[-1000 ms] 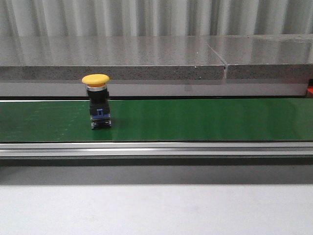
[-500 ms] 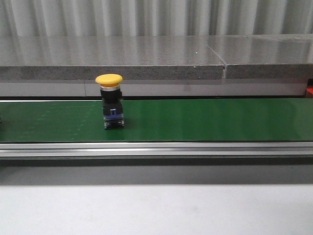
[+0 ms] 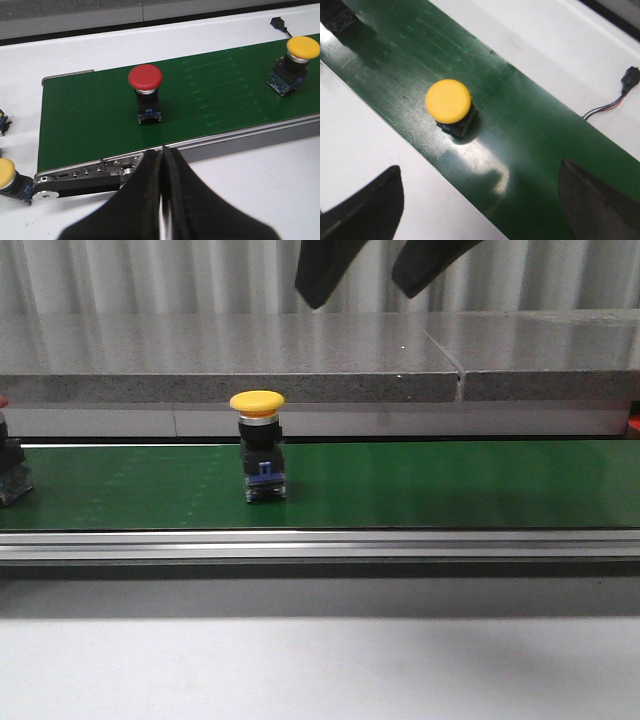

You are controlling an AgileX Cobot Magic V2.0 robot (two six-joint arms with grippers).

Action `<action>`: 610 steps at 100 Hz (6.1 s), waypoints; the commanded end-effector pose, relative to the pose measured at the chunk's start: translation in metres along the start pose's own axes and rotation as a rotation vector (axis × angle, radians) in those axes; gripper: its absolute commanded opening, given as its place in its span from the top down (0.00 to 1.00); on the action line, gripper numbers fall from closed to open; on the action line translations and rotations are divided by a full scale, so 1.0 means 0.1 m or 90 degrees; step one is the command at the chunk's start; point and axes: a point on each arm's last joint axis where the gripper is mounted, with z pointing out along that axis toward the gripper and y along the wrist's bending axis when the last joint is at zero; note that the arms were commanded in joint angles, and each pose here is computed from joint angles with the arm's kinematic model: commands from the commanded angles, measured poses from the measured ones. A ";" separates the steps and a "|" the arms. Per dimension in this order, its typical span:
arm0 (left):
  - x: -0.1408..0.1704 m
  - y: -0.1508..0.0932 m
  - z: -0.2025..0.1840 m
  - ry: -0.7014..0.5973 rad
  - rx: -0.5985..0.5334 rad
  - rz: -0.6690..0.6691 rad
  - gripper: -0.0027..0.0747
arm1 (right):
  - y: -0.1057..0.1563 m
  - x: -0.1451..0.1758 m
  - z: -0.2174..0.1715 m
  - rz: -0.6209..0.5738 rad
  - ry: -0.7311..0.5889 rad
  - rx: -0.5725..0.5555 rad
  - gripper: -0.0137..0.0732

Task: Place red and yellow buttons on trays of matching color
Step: 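Lower the right gripper toward the yellow button arriving on the belt, then grasp the yellow button with the right gripper and lift it, then lower the yellow button into the yellow tray and open the right gripper, then lower the right gripper toward the red button on the belt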

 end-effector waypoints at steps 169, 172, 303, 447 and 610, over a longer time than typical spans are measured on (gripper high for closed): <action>-0.13 0.00 -0.05 -0.055 0.004 -0.005 0.99 | -0.59 -0.18 -0.42 0.226 0.050 0.047 0.79; -0.13 0.00 -0.05 -0.055 0.004 -0.005 0.99 | -0.64 -0.12 -0.45 0.243 0.051 0.054 0.79; -0.13 0.00 -0.05 -0.057 0.004 -0.005 0.99 | -2.10 2.37 -1.27 0.892 -0.061 0.466 0.79; -0.14 0.00 -0.05 -0.058 0.003 -0.005 0.99 | -1.96 2.10 -1.37 0.776 -0.141 0.467 0.30; -0.13 0.00 -0.05 -0.057 0.003 -0.005 0.99 | -0.59 -0.02 0.27 -0.047 0.216 -0.181 0.16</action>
